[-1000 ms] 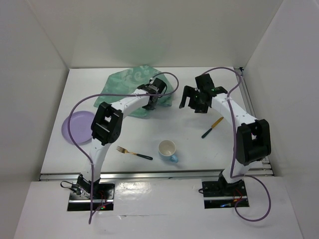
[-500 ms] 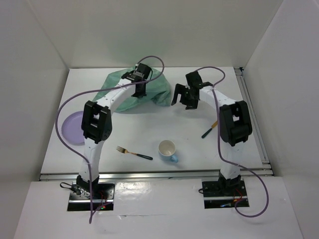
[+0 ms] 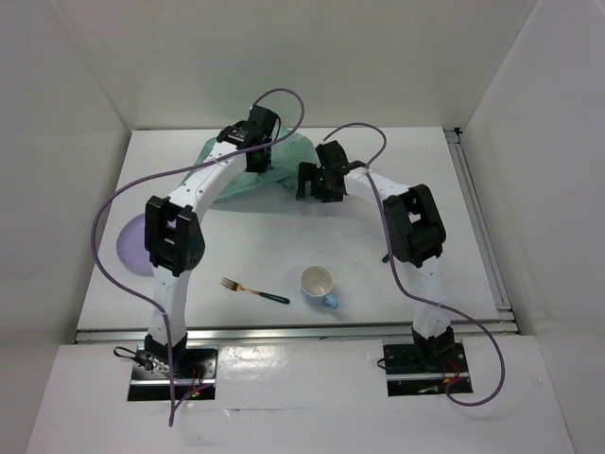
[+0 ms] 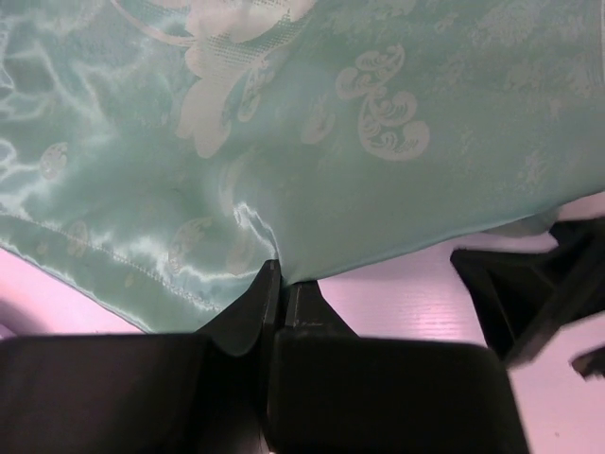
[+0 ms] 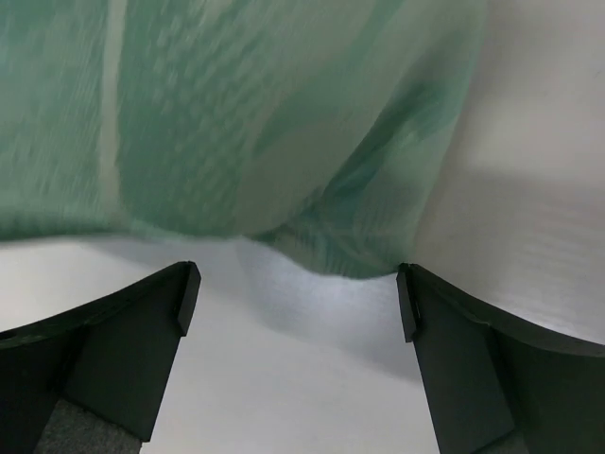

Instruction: Set the dinner table for one person

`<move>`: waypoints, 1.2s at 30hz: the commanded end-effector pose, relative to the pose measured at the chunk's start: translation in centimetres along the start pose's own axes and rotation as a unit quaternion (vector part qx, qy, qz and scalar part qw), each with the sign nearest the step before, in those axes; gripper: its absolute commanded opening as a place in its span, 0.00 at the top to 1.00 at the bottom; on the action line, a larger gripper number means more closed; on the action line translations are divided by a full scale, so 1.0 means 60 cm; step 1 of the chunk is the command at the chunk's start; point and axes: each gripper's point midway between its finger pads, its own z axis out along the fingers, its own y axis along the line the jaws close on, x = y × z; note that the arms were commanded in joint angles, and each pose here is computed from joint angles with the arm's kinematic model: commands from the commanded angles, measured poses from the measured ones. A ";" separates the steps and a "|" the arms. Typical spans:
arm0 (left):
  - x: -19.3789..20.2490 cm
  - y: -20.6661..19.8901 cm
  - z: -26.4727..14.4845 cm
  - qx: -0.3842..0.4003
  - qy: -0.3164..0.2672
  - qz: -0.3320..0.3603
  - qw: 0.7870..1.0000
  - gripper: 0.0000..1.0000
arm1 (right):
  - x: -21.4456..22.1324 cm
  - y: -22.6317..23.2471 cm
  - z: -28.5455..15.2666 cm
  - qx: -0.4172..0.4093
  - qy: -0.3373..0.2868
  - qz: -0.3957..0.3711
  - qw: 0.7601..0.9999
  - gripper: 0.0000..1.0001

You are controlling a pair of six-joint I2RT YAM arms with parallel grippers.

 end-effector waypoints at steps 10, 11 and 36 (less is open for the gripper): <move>-0.081 0.027 -0.102 0.005 -0.074 0.002 0.997 1.00 | -0.077 -0.049 0.018 0.106 -0.128 0.020 0.986 0.01; -0.083 0.034 -0.101 0.002 -0.074 -0.001 0.997 1.00 | -0.072 -0.050 0.024 0.106 -0.115 0.007 0.988 0.01; -0.005 -0.007 -0.131 0.059 -0.039 0.053 0.996 1.00 | -0.166 -0.073 -0.254 0.040 -0.165 -0.118 0.978 1.00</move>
